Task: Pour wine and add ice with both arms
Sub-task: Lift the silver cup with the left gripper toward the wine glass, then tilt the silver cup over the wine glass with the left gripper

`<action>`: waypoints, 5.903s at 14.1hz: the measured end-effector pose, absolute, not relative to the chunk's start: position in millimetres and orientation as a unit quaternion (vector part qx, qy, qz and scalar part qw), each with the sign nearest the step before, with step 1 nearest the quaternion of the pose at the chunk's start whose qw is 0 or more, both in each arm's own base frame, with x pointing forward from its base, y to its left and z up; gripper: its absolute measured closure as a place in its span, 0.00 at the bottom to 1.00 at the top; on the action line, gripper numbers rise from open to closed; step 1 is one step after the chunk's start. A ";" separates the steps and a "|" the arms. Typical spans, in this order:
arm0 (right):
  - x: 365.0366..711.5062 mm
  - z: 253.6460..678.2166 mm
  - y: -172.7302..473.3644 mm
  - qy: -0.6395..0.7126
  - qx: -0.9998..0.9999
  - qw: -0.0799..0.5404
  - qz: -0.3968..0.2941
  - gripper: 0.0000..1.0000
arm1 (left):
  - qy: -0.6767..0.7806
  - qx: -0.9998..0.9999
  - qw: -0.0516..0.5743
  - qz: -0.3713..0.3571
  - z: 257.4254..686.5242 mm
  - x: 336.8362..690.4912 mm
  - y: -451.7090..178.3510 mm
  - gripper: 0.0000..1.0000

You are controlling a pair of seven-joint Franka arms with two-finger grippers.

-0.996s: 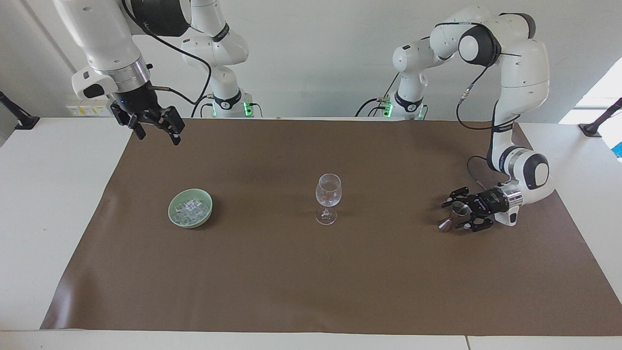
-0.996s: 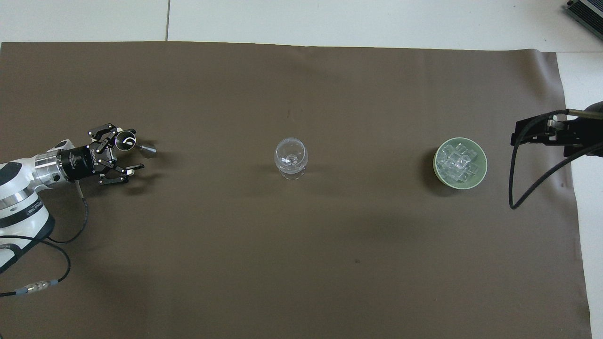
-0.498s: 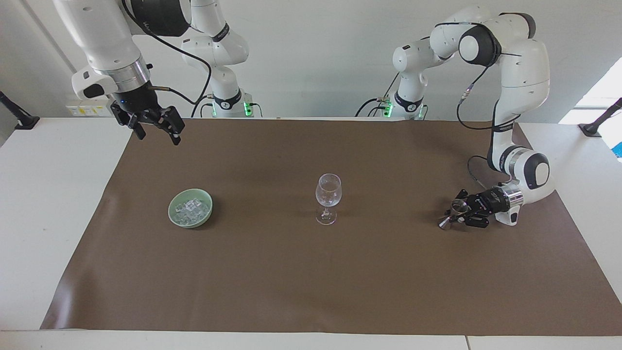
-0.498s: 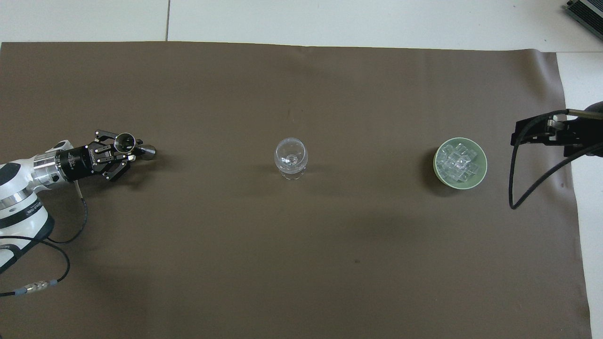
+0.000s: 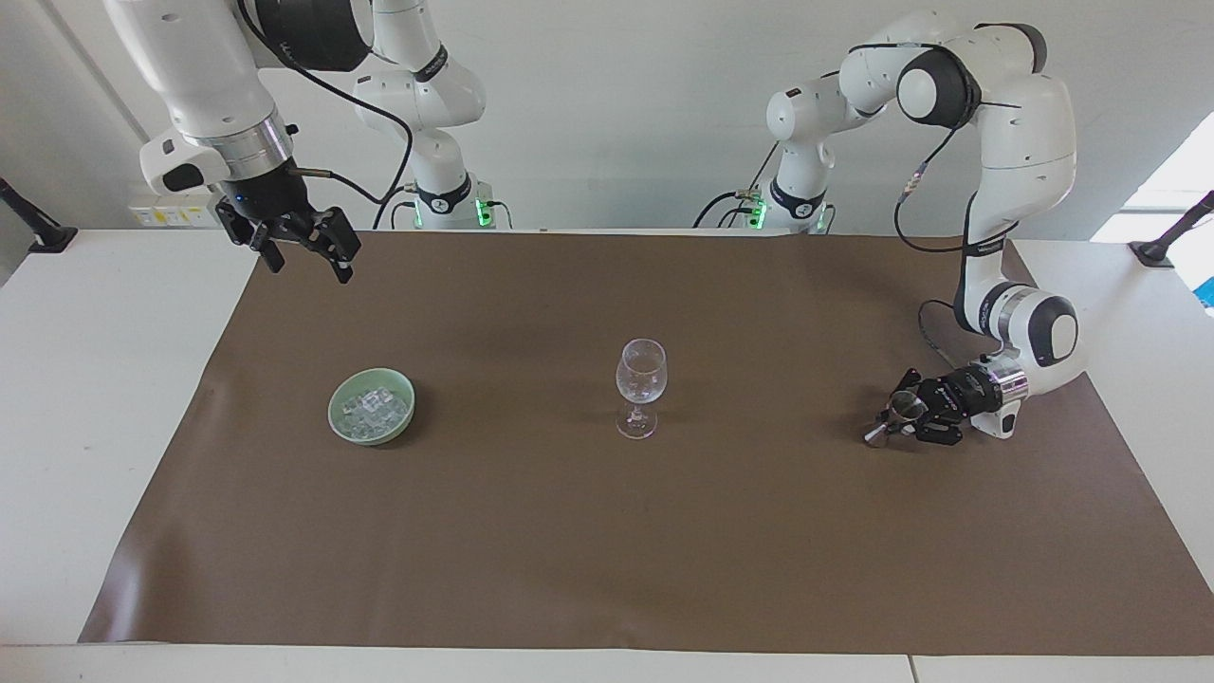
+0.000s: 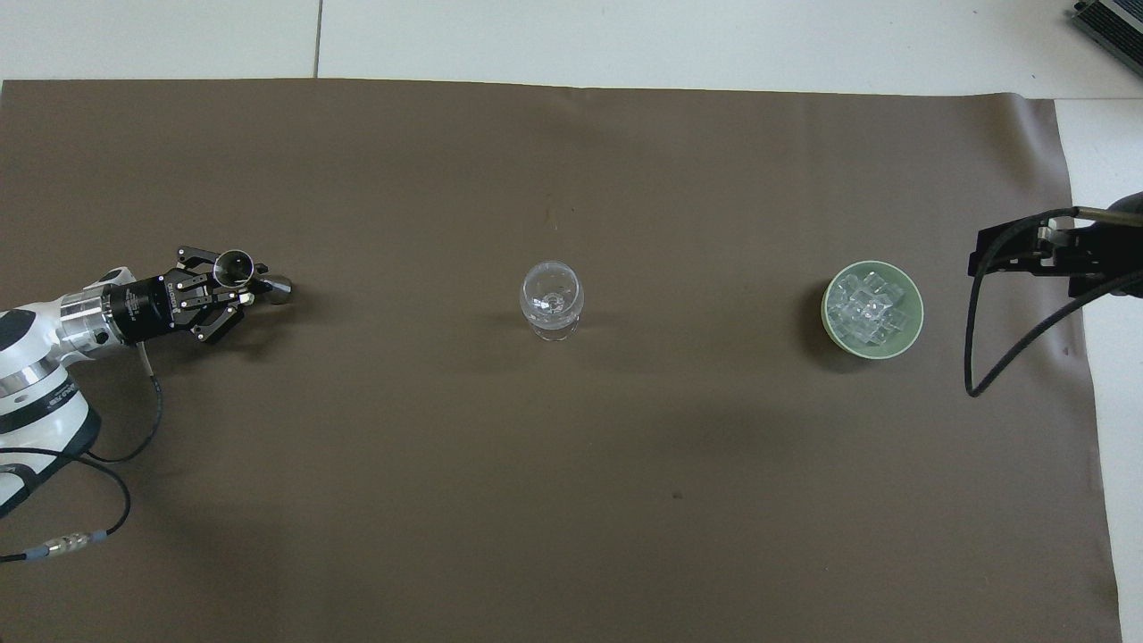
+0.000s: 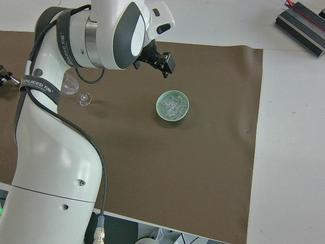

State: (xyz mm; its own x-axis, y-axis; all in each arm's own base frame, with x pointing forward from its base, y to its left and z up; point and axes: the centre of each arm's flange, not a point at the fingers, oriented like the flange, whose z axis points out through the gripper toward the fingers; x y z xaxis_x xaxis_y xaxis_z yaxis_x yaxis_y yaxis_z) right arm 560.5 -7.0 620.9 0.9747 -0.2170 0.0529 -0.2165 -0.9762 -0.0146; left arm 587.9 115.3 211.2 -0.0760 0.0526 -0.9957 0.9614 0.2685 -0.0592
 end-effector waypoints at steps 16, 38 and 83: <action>560.5 620.9 -7.0 0.109 -0.994 0.004 -0.027 0.00 | 0.547 0.481 0.534 -0.430 321.4 608.7 52.6 0.78; 560.5 620.9 -7.0 0.109 -0.994 0.004 -0.027 0.00 | 0.536 0.486 0.546 -0.423 364.8 593.2 -94.0 0.78; 560.5 620.9 -7.0 0.109 -0.994 0.004 -0.027 0.00 | 0.512 0.686 0.509 -0.089 409.0 541.9 -239.9 0.78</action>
State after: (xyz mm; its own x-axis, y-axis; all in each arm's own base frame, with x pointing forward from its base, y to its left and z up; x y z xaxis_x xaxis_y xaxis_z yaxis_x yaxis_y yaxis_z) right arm 560.5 -7.0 620.9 0.9747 -0.2170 0.0529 -0.2165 -0.9762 -0.0146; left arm 541.9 -239.9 409.0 0.4594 0.6127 -0.6431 0.7935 0.0422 0.6070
